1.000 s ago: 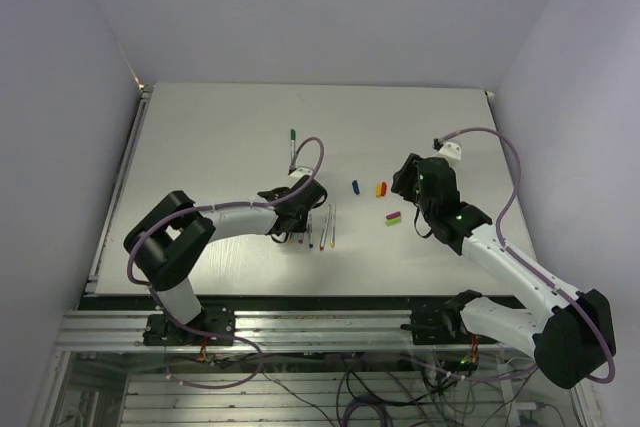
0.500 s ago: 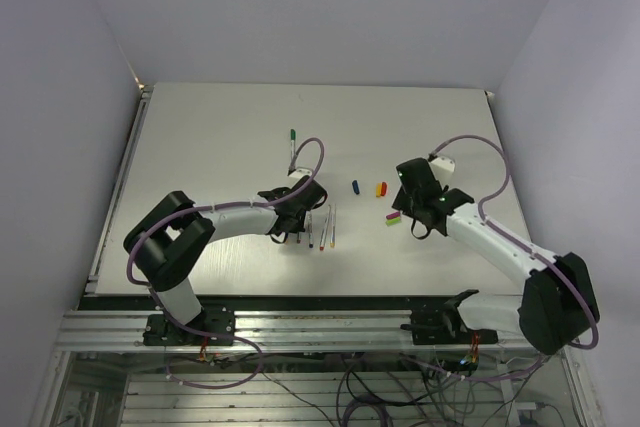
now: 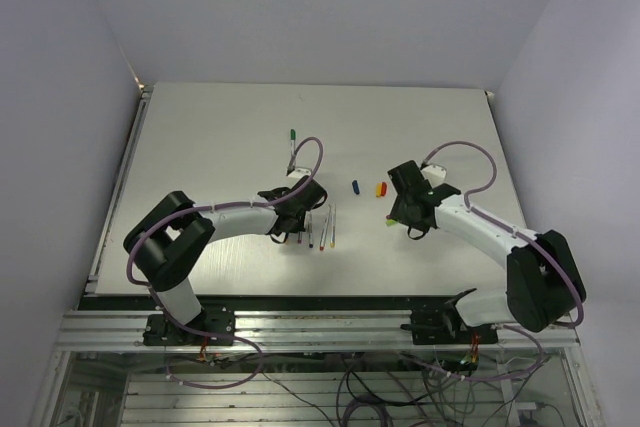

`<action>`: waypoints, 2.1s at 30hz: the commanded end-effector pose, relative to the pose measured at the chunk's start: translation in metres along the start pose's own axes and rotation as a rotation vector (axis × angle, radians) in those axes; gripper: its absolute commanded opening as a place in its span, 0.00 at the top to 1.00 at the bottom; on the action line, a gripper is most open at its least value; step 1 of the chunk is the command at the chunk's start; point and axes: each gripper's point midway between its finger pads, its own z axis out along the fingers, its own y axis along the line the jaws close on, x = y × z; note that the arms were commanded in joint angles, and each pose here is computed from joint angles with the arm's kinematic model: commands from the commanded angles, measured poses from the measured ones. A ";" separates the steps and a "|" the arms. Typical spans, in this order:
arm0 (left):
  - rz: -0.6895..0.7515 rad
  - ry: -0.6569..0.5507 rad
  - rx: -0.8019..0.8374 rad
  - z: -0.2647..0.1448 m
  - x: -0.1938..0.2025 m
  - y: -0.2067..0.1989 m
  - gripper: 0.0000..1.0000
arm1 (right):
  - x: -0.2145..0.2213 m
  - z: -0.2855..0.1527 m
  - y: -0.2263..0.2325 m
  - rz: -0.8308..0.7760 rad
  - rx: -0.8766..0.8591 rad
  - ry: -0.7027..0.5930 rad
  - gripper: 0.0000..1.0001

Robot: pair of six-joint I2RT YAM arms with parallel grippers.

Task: Insert the pens into the pen caps

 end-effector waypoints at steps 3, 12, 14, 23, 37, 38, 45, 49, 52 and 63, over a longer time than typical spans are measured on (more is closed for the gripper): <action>0.047 0.132 -0.036 0.003 0.042 0.013 0.93 | -0.001 0.006 0.011 0.004 -0.009 0.019 0.50; 0.068 0.125 -0.026 0.003 0.037 0.010 0.93 | -0.001 0.016 0.021 -0.012 -0.015 0.027 0.50; 0.073 0.127 -0.026 0.004 0.037 0.009 0.93 | -0.003 0.018 0.023 -0.015 -0.014 0.025 0.50; 0.090 0.107 -0.062 0.004 0.026 0.012 0.93 | 0.002 0.027 0.024 -0.040 0.007 0.049 0.50; 0.087 0.111 -0.072 0.006 0.027 0.014 0.93 | 0.015 0.040 0.023 -0.064 0.026 0.091 0.50; 0.088 0.112 -0.073 0.006 0.028 0.014 0.93 | 0.016 0.041 0.023 -0.065 0.027 0.094 0.50; 0.084 0.119 -0.075 0.007 0.030 0.015 0.93 | 0.022 0.043 0.019 -0.071 0.037 0.111 0.51; 0.083 0.117 -0.075 0.006 0.030 0.015 0.93 | 0.023 0.044 0.020 -0.077 0.032 0.109 0.51; 0.081 0.113 -0.077 0.006 0.029 0.015 0.93 | 0.018 0.045 0.023 -0.101 0.024 0.095 0.51; 0.070 0.101 -0.087 0.007 0.029 0.018 0.93 | -0.019 0.045 0.009 -0.257 0.162 0.000 0.50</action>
